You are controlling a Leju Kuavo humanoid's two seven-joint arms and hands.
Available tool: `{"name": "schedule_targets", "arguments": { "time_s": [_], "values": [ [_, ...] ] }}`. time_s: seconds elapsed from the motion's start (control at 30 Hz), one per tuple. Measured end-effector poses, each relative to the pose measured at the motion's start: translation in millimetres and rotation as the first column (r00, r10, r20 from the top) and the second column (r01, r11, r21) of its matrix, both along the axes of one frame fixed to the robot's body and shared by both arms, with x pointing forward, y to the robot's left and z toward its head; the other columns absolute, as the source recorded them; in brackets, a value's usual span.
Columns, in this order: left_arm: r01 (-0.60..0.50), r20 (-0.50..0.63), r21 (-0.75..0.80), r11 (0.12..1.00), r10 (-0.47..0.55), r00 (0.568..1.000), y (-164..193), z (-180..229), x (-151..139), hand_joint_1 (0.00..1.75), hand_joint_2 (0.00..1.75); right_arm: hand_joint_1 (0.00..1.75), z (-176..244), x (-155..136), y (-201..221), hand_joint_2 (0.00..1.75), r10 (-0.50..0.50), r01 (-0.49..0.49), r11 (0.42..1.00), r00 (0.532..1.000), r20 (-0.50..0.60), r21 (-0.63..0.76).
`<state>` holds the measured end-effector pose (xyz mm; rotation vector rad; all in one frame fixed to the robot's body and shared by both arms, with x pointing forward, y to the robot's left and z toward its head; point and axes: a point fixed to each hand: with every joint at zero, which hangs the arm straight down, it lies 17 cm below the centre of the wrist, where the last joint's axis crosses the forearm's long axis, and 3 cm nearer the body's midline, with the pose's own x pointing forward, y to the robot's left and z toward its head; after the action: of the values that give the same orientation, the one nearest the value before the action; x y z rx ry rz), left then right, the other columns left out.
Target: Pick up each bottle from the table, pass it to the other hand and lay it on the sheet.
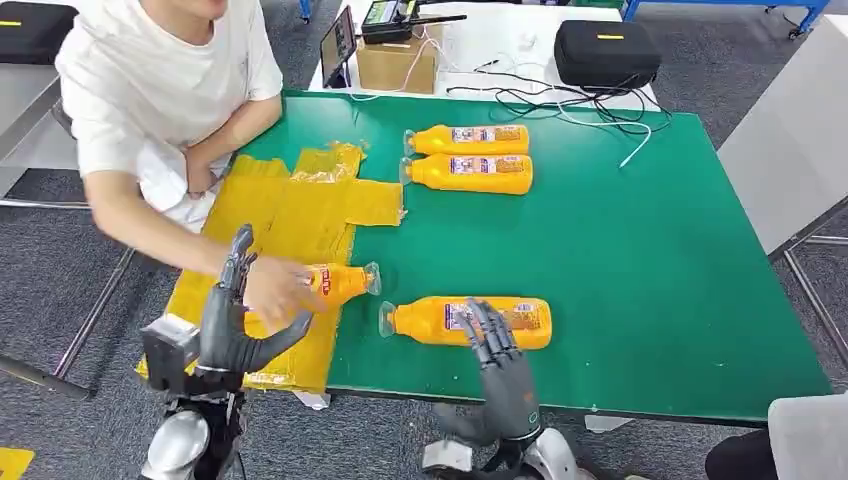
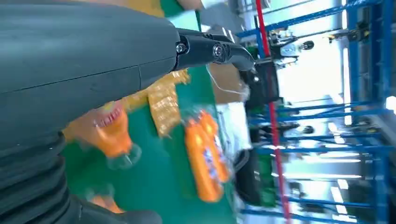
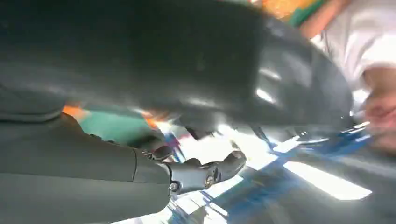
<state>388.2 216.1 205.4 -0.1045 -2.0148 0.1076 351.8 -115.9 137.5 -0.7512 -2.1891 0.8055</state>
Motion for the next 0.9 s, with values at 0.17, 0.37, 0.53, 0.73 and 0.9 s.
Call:
{"name": "schedule_targets", "arguments": {
  "time_s": [0.17,0.37,0.53,0.73,0.9],
  "values": [
    [0.069,0.006,-0.15,0.986,-0.069,0.998,-9.0,8.9,-22.5,0.0,1.75,0.0,-0.8,39.7,-54.3,1.75,-0.23,0.227,0.96,0.973,-0.003,-0.165],
    [0.065,-0.034,-0.172,0.983,-0.072,0.997,-15.1,4.7,-22.9,0.0,1.75,0.0,-15.7,85.5,-91.0,1.75,-0.367,0.342,0.9,0.929,-0.045,-0.268],
    [0.054,-0.065,-0.193,0.98,-0.068,0.996,-15.3,0.9,-19.9,0.0,1.75,0.0,-36.6,106.3,-91.7,1.75,-0.368,0.313,0.882,0.925,-0.099,-0.352],
    [0.051,-0.079,-0.209,0.976,-0.069,0.995,-16.0,-0.4,-17.8,0.0,1.75,0.0,-45.6,119.7,-88.4,1.75,-0.357,0.279,0.876,0.923,-0.141,-0.392],
    [0.051,-0.073,-0.242,0.969,-0.071,0.995,-16.8,3.1,-17.2,0.0,1.75,0.0,-66.1,127.8,-73.9,1.75,-0.31,0.189,0.892,0.917,-0.252,-0.411]
  ]
}}
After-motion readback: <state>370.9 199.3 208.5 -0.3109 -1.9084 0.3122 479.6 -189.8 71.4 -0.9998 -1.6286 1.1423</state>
